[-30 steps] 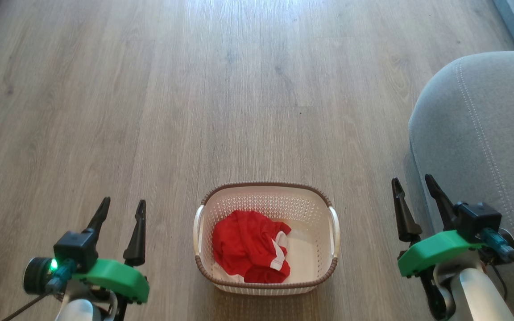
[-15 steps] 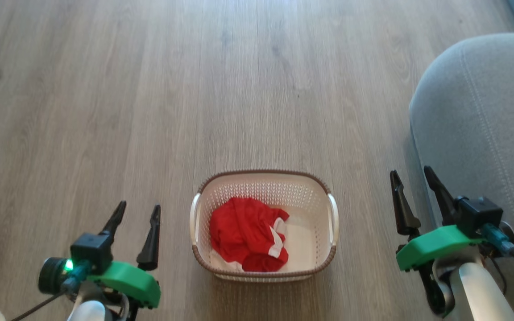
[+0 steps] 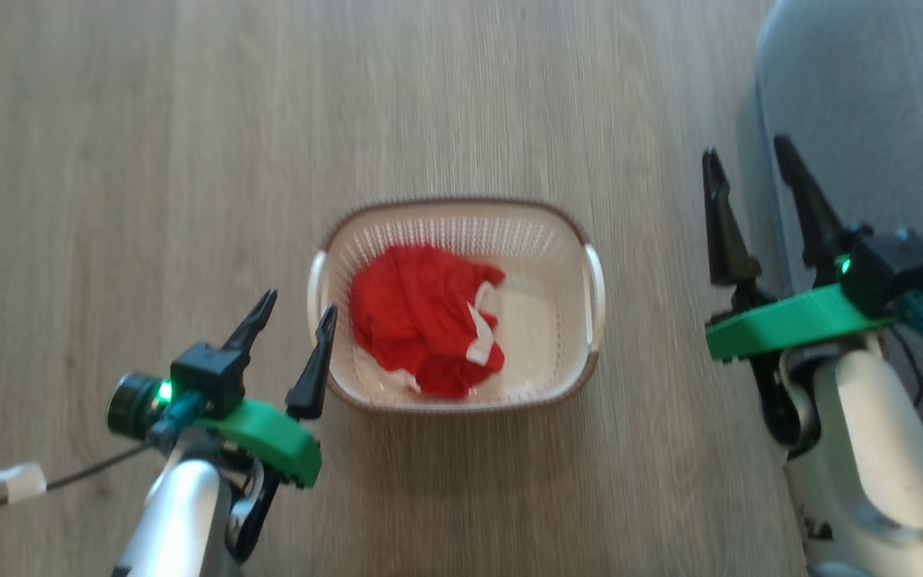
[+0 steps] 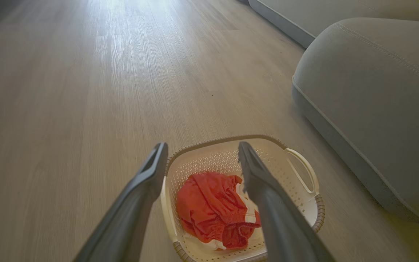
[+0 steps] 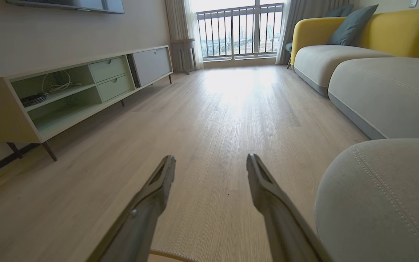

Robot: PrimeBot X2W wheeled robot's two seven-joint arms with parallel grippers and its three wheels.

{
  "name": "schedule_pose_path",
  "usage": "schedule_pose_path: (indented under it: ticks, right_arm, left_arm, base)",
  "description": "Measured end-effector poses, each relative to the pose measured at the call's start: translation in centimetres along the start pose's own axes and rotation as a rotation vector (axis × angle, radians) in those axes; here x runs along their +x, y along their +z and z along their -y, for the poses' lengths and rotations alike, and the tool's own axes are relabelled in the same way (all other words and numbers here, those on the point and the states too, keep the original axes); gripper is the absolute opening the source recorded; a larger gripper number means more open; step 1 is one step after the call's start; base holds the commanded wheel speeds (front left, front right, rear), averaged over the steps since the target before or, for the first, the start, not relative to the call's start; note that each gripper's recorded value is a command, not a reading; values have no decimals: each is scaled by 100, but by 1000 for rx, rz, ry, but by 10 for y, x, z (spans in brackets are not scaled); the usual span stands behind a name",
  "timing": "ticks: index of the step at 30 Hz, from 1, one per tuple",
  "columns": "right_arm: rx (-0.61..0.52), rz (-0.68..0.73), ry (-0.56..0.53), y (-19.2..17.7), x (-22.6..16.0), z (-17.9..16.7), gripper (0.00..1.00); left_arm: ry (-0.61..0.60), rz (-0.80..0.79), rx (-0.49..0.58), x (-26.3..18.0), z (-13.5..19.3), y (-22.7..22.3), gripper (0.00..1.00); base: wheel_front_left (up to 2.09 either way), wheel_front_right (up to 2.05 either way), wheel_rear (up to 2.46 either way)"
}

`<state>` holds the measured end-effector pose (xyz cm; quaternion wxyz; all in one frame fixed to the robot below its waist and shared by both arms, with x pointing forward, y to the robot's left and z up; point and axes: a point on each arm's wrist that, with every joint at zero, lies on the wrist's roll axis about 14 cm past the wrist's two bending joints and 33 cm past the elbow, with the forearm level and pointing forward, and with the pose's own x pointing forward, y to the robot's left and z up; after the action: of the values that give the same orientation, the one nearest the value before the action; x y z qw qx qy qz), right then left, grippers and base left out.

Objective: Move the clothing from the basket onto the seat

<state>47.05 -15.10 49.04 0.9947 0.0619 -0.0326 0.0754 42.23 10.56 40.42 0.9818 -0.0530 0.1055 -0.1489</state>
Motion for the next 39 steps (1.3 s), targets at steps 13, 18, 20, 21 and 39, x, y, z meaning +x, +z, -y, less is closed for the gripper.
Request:
schedule_pose_path:
  ticks: [13, 18, 20, 21, 39]
  right_arm:
    - [25, -59, -16, -60, 48, 22, 100]
    - [30, -121, -50, -92, 46, 37, 100]
    - [31, -147, -69, -103, 42, 45, 100]
    - [31, -157, -78, -108, 40, 49, 100]
    - [16, -259, -163, -151, 20, 88, 100]
  left_arm:
    - [-207, -236, 16, 73, 25, -101, 100]
    - [-318, -320, 58, 96, 43, -143, 100]
    - [-369, -347, 85, 103, 52, -158, 100]
    - [-394, -364, 106, 107, 55, -167, 100]
    - [-682, -632, 496, 147, 74, -289, 100]
  base:
    - [0, 0, 0]
    - [0, 0, 0]
    - [0, 0, 0]
    - [0, 0, 0]
    - [0, 0, 0]
